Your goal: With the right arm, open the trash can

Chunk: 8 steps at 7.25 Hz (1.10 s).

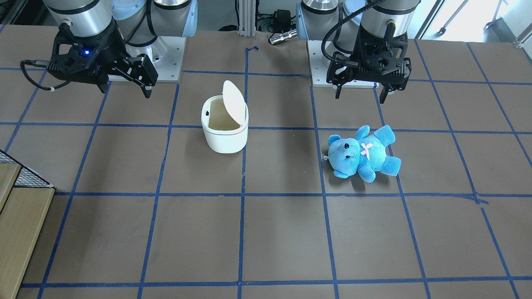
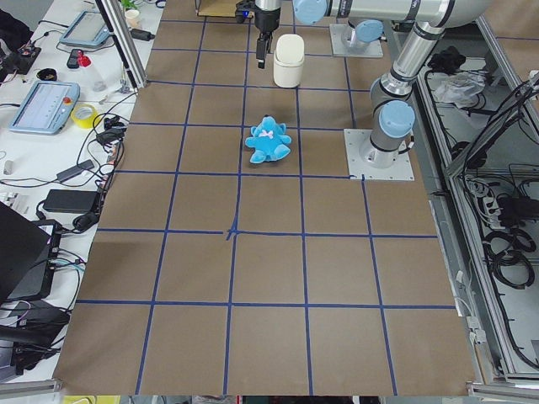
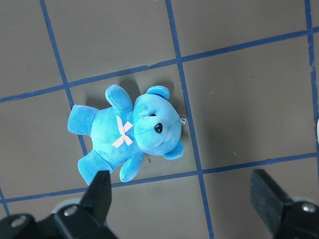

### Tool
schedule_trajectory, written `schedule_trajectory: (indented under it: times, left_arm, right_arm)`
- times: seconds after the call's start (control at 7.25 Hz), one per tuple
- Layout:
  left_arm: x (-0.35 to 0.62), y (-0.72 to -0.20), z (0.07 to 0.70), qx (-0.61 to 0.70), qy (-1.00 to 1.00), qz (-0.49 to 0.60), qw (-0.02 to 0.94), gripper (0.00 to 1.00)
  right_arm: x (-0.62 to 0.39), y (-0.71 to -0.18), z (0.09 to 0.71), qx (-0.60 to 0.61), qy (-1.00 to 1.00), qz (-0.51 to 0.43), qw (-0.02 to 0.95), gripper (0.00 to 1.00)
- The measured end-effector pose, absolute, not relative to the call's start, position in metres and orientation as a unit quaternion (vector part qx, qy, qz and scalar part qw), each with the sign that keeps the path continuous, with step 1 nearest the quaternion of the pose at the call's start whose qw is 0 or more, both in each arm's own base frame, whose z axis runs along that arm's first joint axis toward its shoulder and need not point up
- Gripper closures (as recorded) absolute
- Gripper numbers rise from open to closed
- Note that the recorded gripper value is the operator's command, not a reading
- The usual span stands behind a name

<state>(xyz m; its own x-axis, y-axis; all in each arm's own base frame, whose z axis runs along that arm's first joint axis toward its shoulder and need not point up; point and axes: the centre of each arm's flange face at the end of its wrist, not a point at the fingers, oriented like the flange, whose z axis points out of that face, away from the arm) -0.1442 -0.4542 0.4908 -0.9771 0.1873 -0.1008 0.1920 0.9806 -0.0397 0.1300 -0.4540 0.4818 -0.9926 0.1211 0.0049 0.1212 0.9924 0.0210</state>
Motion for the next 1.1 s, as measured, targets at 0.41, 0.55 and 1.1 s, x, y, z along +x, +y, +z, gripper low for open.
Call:
schedule_trajectory:
  times: [0.41,0.55,1.1]
  left_arm:
    - [-0.1442,-0.4542,0.4908,0.095,0.994,-0.025,0.048,0.0]
    - [-0.1442,-0.4542,0.4908,0.095,0.994,-0.025,0.048,0.0]
    - [-0.1442,-0.4542,0.4908,0.095,0.994,-0.025,0.048,0.0]
  right_arm:
    - [0.1282,-0.4532,0.4821,-0.061,-0.998,-0.011,0.01,0.0]
    - [0.1281,-0.4531,0.4824,-0.061,-0.998,-0.011,0.01,0.0]
    - [0.1281,-0.4532,0.4828,-0.061,-0.998,-0.01,0.01,0.0]
